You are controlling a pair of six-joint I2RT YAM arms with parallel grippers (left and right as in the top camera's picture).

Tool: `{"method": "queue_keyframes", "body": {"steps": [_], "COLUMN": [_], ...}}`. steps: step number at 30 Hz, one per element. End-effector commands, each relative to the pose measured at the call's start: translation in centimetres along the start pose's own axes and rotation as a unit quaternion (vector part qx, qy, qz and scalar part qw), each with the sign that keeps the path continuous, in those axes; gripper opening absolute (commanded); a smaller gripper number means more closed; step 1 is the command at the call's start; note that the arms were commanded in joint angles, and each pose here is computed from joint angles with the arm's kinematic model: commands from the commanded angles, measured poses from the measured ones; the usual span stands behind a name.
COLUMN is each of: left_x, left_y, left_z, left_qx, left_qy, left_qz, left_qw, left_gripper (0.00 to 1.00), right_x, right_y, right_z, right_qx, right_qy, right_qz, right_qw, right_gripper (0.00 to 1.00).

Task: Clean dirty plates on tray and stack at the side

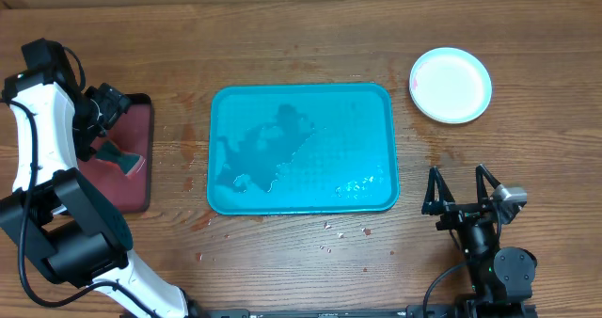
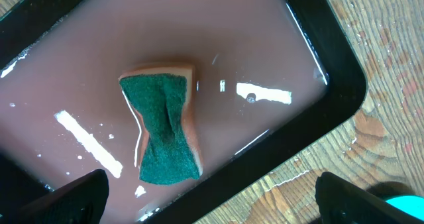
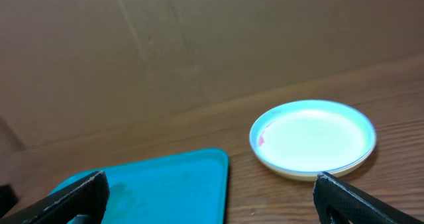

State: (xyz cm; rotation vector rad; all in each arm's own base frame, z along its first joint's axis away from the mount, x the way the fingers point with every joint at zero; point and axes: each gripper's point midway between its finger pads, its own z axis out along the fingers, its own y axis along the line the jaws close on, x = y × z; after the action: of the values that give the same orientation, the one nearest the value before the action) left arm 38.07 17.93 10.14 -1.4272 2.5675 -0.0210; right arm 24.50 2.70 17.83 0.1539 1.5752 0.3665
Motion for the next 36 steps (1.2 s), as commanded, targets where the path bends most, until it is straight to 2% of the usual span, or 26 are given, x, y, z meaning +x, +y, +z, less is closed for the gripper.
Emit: {"method": "queue_keyframes", "body": {"steps": [1, 9, 36], "left_x": [-0.37, -0.37, -0.37], "left_y": [-0.39, -0.4, -0.4], "left_z": [-0.58, -0.58, -0.58], "left_qx": [0.005, 0.005, 0.005], "left_qy": [-0.008, -0.008, -0.008], "left_qz": [0.002, 0.002, 0.002], "left_qw": [1.0, 1.0, 1.0], "left_gripper": [1.0, 1.0, 1.0], "right_x": [-0.24, 0.18, 0.17], "right_y": [-1.27, -2.12, -2.1], "right_z": [-0.06, -0.13, -0.13], "right_qx": [0.03, 0.05, 0.05], "right_qy": [-0.012, -0.003, -0.003], "right_qz": [0.0, -0.039, -0.039], "right_qw": [0.999, 0.998, 0.998], "right_gripper": [1.0, 1.0, 1.0]}}
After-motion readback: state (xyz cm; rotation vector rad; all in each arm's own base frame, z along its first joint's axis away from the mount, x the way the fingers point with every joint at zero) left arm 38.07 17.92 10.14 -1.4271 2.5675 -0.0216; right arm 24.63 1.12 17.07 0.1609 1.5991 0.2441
